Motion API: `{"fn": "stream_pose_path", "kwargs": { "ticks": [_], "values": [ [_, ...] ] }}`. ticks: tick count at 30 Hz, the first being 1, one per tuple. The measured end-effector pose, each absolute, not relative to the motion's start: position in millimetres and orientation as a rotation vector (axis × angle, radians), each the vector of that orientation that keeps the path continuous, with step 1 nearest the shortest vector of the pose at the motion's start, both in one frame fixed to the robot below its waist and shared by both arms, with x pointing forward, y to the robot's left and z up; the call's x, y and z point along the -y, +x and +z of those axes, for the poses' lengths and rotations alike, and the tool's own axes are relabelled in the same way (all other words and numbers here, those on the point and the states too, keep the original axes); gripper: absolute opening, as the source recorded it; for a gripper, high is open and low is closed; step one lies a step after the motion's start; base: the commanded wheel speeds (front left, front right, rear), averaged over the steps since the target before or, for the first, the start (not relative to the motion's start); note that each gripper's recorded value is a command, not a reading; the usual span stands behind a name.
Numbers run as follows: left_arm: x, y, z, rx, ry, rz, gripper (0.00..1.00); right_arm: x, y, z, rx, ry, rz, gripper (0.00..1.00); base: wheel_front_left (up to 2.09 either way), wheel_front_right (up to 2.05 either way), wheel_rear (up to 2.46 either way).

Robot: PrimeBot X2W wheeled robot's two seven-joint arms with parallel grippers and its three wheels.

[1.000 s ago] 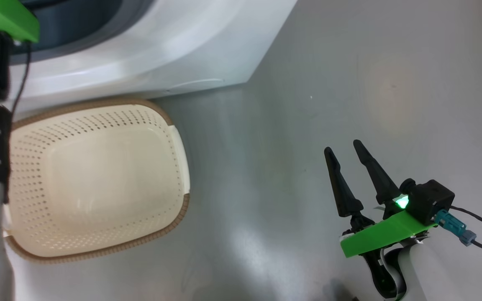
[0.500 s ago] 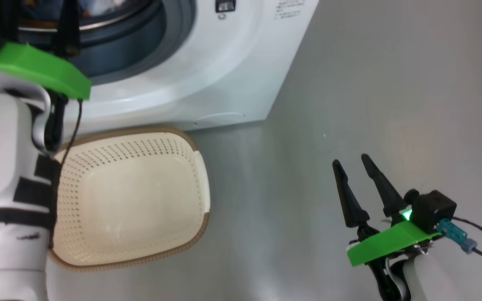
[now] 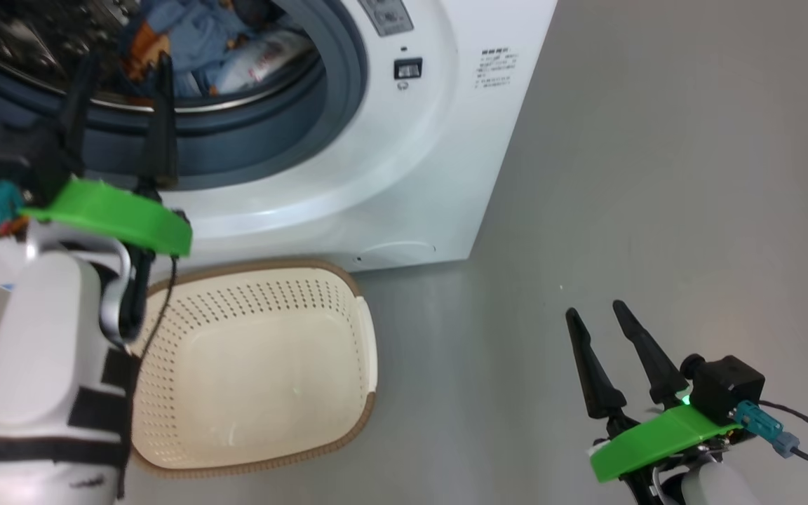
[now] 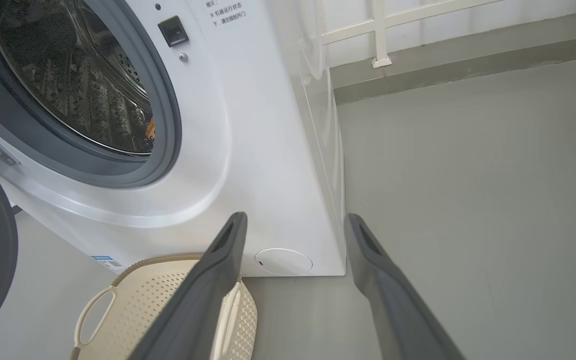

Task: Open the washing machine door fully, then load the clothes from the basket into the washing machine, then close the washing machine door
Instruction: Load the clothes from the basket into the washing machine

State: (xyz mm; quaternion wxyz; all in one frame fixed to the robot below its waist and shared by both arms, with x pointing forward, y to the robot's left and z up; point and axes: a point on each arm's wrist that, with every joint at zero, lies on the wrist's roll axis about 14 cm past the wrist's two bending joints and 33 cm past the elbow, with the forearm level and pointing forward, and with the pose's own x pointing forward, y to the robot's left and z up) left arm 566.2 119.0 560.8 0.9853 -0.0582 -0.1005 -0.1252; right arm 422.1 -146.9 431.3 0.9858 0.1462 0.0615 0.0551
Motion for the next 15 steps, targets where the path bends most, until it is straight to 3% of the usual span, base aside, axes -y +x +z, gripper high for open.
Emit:
{"fn": "stream_pose_path", "kwargs": {
  "ticks": [15],
  "values": [
    [-158.6, 480.0, 573.2, 0.251, -0.067, -0.147, 1.00, 147.4, 395.9, 460.3, -0.059, 0.292, 0.115, 1.00, 0.00, 0.00, 0.00]
  ]
}}
